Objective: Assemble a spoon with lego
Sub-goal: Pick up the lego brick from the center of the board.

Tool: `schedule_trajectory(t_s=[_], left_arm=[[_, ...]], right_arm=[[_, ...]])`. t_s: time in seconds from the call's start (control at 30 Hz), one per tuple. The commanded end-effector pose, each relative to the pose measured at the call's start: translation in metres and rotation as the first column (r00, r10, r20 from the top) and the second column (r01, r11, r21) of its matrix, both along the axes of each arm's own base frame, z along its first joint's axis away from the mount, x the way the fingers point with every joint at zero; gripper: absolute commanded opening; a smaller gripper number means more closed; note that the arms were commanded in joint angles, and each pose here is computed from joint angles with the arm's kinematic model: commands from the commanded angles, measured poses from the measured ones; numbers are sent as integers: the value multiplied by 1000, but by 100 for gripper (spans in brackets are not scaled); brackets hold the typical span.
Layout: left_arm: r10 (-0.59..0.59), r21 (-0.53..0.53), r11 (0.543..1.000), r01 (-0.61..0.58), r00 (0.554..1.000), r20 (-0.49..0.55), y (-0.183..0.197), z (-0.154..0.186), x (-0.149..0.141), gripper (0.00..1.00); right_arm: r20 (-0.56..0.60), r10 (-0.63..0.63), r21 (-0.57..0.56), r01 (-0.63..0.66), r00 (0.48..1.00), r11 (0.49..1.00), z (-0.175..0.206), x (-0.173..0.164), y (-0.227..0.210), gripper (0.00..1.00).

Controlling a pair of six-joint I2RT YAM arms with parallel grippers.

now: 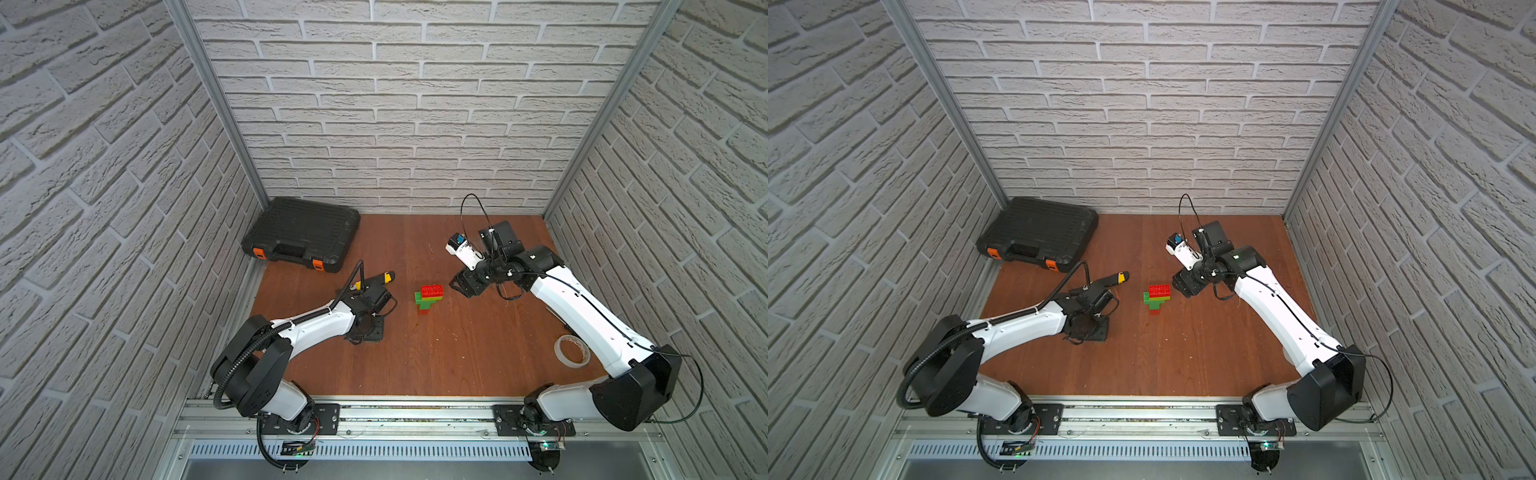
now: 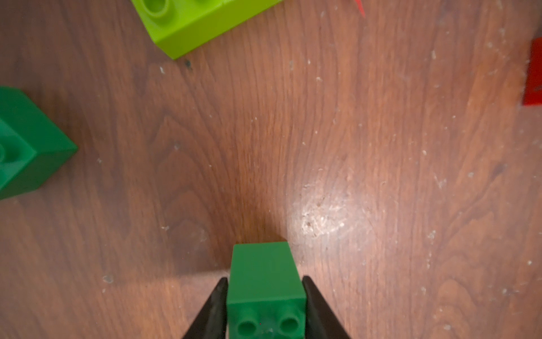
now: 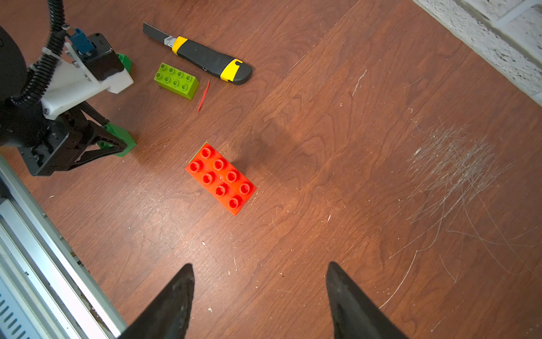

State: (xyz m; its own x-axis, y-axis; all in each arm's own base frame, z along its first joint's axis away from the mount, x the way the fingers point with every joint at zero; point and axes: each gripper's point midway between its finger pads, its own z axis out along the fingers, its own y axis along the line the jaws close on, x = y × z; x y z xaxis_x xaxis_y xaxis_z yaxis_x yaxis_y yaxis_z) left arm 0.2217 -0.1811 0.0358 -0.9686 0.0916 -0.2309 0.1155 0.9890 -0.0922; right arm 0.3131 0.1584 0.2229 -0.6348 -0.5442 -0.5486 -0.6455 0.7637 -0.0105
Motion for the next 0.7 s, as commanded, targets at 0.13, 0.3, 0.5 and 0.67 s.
schedule_trajectory(t_s=[0.13, 0.3, 0.5, 0.67], left_arm=[[-29, 12, 1000, 29, 1000, 3, 4, 3, -5, 42], [-36, 22, 999, 36, 999, -12, 4, -1, -8, 40], [-50, 32, 998, 50, 999, -17, 3, -3, -9, 33], [-80, 65, 995, 81, 997, -21, 6, -2, -9, 22]], right_arm=[[-10, -4, 35, 4, 1000, 999, -2, 0, 3, 71], [-18, -14, 34, 14, 1000, 999, -3, 1, 1, 71], [-37, -38, 112, 42, 999, 993, 1, 2, 6, 71], [-97, -130, 211, 148, 987, 966, 4, 9, 6, 71]])
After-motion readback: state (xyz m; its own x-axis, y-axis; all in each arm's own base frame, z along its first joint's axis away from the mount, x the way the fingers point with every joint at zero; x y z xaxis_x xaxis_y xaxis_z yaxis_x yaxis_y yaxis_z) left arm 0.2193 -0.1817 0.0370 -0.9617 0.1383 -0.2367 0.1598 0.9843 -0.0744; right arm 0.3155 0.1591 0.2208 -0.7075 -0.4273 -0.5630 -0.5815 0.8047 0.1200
